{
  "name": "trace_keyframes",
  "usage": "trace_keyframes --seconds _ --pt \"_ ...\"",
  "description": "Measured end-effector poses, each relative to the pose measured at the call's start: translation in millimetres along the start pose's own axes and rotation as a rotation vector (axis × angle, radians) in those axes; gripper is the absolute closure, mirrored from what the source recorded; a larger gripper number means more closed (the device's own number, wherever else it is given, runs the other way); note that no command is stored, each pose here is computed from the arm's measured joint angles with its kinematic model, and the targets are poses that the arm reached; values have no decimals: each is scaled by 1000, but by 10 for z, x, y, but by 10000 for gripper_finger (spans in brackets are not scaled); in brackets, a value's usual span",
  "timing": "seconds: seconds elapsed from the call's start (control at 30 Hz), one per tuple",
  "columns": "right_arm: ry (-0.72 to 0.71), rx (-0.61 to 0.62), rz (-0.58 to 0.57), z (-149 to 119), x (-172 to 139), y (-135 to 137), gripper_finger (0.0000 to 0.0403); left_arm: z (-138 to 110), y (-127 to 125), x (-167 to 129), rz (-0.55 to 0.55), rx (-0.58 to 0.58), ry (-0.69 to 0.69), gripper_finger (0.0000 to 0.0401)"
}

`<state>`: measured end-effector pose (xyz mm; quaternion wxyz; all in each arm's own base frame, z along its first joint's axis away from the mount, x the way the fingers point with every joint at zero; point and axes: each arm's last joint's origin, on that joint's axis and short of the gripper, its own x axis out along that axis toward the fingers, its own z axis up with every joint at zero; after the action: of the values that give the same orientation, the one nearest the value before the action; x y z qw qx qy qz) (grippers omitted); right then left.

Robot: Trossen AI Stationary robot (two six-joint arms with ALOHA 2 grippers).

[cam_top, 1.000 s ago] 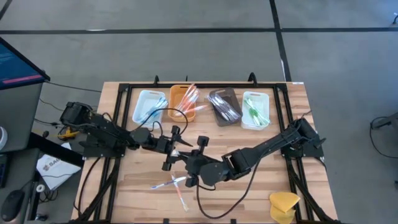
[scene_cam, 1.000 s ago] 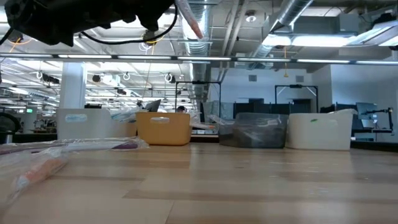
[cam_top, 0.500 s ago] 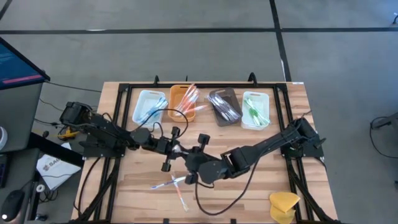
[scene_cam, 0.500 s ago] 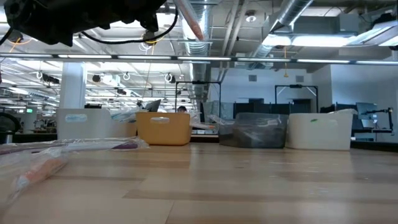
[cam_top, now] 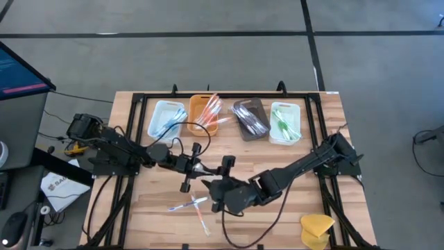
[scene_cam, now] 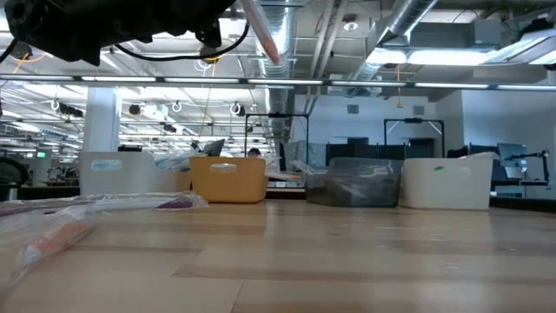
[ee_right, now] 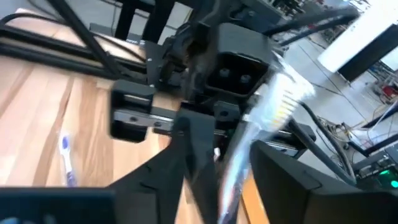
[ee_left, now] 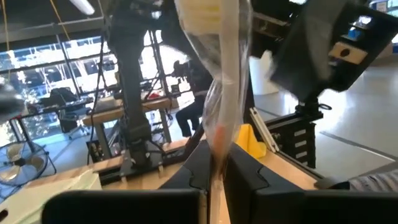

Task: Pick & Place Toothbrushes
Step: Put the orange toothbrush into the yellow bin

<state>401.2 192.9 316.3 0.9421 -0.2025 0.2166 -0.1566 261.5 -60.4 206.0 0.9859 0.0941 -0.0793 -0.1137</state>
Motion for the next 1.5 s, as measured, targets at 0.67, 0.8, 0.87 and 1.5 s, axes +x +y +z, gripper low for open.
trace_keyframes --seconds 0.67,0.8,0.87,1.5 --pt "116 -56 28 -254 -611 448 217 173 149 -312 309 25 385 391" --pt "118 -55 34 -265 -649 472 230 430 321 -407 377 -3 494 391" --pt "119 -46 34 -265 -649 472 235 569 465 -414 419 0 554 391" --pt "135 30 24 -273 -601 434 248 231 2314 -568 510 -412 936 388"
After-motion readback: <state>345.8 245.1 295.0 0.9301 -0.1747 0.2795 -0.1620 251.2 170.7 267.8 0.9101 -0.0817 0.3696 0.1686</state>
